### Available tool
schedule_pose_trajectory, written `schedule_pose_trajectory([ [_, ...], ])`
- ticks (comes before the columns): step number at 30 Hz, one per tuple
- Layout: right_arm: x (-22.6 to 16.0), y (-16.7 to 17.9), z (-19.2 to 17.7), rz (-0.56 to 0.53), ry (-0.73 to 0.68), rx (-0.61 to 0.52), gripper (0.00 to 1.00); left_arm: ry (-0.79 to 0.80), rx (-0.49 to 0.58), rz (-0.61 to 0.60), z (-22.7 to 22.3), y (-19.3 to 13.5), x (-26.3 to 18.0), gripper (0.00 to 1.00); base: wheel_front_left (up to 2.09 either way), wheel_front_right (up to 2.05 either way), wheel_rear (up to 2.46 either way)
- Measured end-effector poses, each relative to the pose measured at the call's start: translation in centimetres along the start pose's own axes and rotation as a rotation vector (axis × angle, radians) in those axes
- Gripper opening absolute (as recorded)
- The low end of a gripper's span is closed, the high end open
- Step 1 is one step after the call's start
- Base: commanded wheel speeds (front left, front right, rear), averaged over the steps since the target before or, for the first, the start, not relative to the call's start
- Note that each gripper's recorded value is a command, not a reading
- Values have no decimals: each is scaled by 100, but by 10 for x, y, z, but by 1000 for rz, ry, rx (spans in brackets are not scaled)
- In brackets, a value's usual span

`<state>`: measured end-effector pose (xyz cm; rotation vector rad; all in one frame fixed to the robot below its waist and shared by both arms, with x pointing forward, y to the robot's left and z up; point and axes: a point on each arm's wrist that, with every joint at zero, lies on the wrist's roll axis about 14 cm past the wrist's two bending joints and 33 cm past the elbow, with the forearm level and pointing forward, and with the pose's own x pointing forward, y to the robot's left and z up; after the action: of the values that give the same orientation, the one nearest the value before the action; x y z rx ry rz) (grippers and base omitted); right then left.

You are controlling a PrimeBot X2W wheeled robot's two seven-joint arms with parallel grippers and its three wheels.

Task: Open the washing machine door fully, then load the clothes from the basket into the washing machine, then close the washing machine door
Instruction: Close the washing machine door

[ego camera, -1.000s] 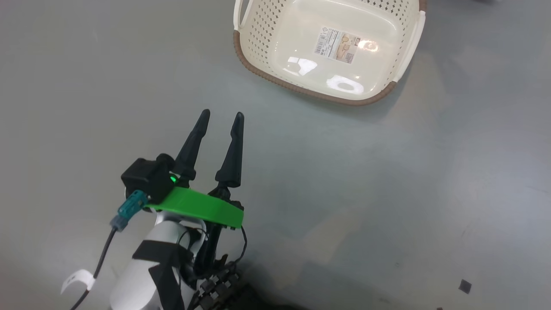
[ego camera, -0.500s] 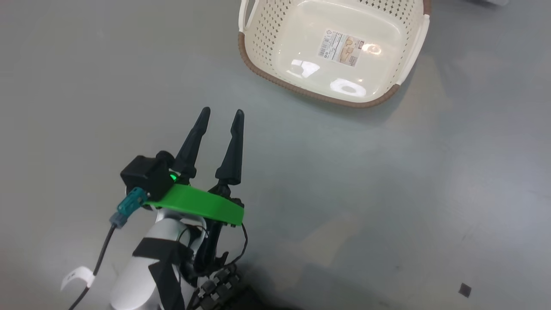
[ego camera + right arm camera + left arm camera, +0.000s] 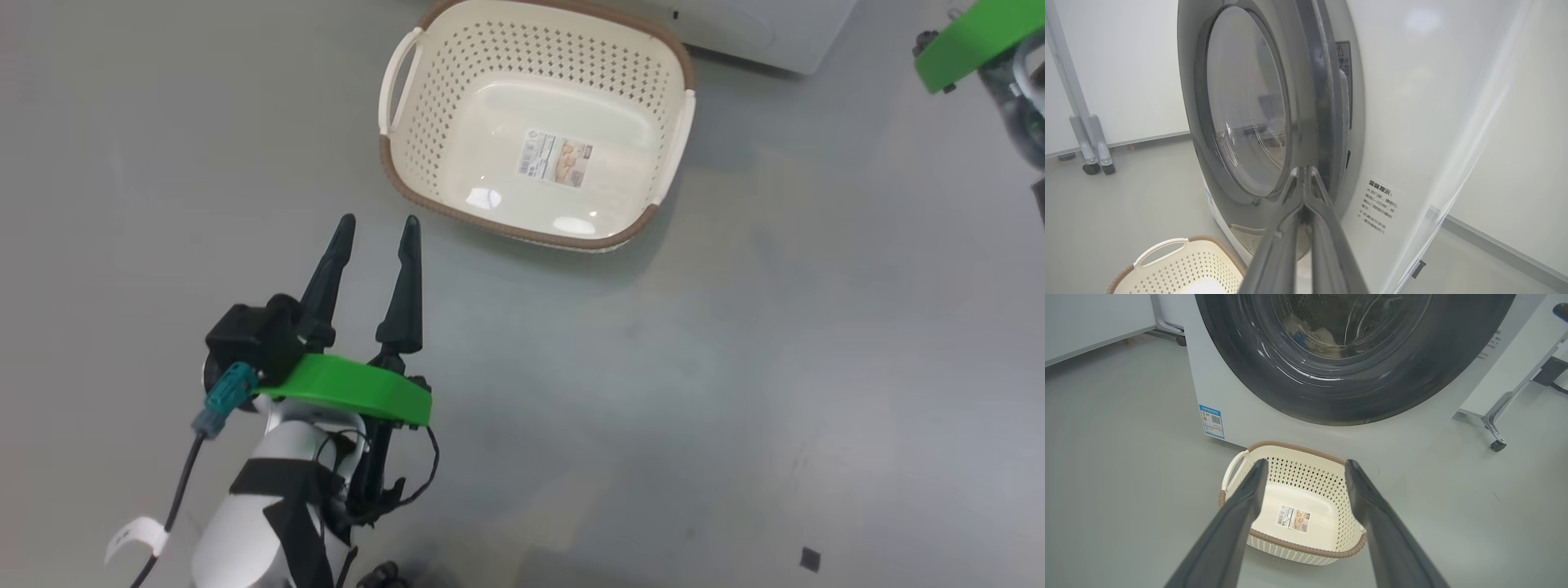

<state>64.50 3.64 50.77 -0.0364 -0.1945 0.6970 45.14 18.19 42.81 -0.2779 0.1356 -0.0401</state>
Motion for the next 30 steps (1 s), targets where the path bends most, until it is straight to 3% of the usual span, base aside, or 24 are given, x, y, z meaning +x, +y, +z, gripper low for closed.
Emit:
schedule_pose_trajectory([
  [6,-43,-15,32,-88,-44,29,0,-13,10,-46,4,-18,-2,100,0,0,0],
  [20,-167,-47,70,-359,-52,60,0,-62,3,-125,21,-48,-13,100,0,0,0],
  [30,-238,-45,84,-481,-39,55,0,-79,13,-174,29,-65,-32,100,0,0,0],
])
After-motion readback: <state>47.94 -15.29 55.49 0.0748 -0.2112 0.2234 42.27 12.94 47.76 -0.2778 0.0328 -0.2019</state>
